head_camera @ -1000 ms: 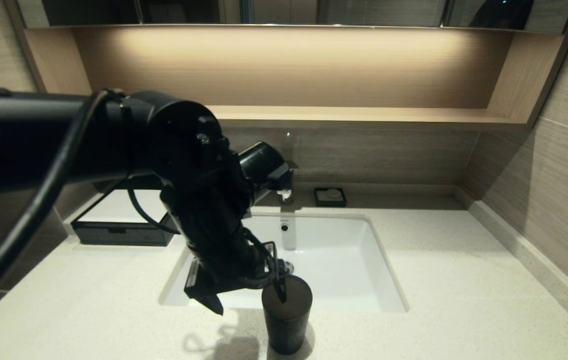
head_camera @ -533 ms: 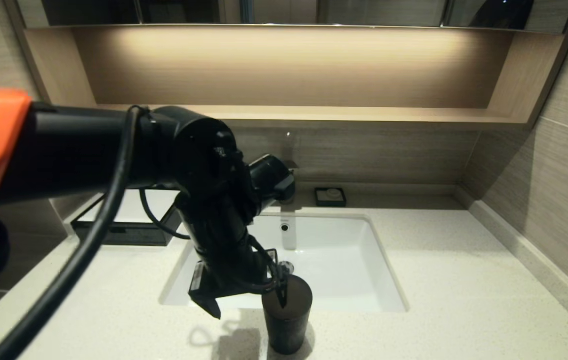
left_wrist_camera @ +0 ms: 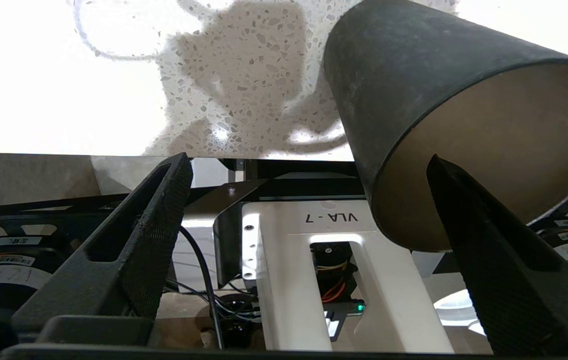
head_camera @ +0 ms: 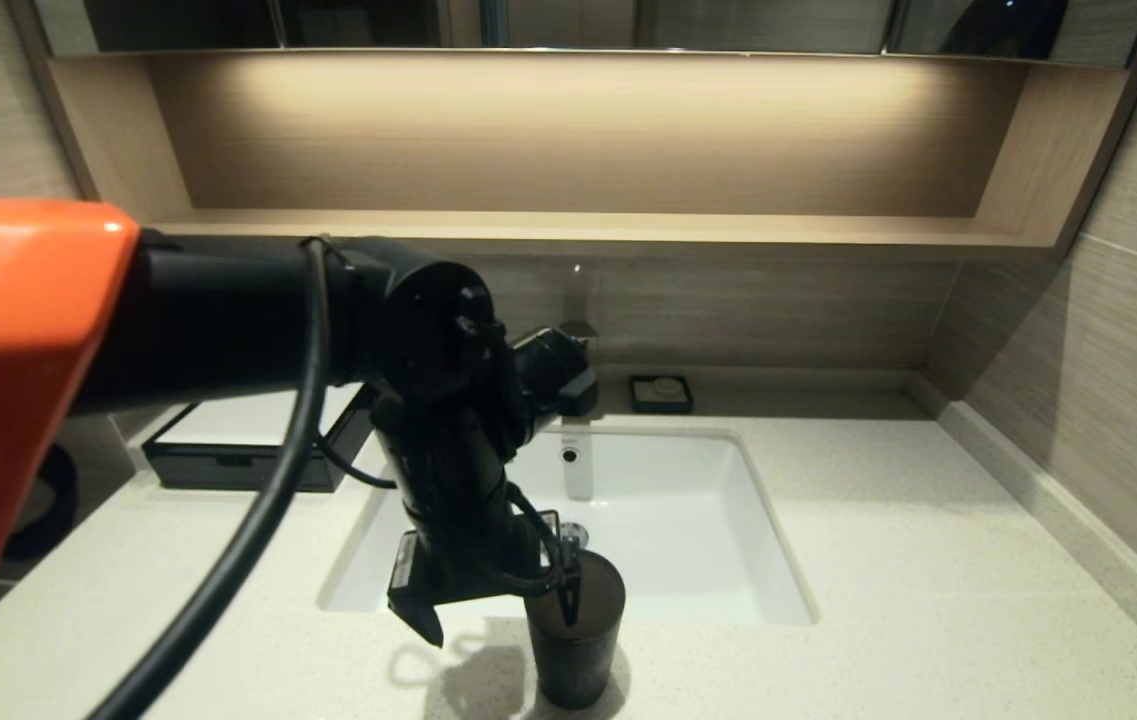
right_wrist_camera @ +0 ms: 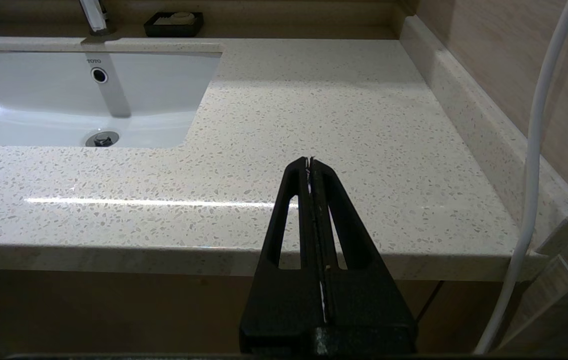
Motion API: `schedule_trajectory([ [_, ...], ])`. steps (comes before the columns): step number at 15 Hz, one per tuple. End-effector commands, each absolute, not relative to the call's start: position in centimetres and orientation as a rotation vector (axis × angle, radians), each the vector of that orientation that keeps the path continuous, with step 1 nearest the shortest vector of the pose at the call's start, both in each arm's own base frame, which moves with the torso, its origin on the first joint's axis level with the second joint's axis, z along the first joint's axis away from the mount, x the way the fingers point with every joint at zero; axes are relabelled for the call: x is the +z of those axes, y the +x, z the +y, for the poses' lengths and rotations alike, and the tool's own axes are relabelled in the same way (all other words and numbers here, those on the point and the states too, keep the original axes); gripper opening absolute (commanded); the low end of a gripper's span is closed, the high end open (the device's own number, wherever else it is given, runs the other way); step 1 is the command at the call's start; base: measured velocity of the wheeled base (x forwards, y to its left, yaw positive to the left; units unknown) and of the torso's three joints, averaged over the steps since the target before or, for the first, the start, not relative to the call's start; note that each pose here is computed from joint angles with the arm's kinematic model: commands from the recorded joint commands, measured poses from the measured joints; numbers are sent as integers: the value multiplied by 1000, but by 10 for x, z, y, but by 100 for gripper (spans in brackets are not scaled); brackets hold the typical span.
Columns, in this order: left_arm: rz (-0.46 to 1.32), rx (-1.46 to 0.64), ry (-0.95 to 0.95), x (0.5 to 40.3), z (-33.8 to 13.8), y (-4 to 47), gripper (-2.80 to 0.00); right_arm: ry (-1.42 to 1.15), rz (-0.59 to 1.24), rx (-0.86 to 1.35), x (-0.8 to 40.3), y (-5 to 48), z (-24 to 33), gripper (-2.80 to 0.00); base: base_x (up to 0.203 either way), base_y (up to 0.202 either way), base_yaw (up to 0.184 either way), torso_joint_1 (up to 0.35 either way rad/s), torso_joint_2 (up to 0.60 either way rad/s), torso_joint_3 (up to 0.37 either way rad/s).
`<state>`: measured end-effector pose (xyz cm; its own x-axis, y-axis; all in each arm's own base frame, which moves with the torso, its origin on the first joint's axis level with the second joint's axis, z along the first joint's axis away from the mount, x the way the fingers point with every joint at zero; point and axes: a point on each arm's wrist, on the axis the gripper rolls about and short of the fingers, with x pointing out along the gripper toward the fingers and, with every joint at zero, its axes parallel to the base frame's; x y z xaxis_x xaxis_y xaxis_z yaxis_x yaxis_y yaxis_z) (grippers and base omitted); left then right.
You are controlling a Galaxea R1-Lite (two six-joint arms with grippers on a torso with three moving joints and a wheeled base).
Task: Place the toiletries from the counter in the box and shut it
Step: Pick up the cup
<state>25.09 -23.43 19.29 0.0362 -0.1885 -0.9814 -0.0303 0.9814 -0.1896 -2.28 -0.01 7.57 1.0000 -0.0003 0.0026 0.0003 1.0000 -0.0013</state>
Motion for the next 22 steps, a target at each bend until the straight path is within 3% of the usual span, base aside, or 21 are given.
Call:
schedule_trajectory([
  [1, 1547, -108, -172, 189, -235, 252, -280, -2, -2, 0, 75, -23, 0, -280, 0, 0, 0, 0, 0, 0],
  [14, 1546, -109, -173, 189, -236, 252, -280, -2, -3, 0, 76, -23, 0, -280, 0, 0, 0, 0, 0, 0],
  [22, 1413, -96, -174, 220, -221, 245, -280, -2, -2, 0, 75, -23, 0, -280, 0, 0, 0, 0, 0, 0],
])
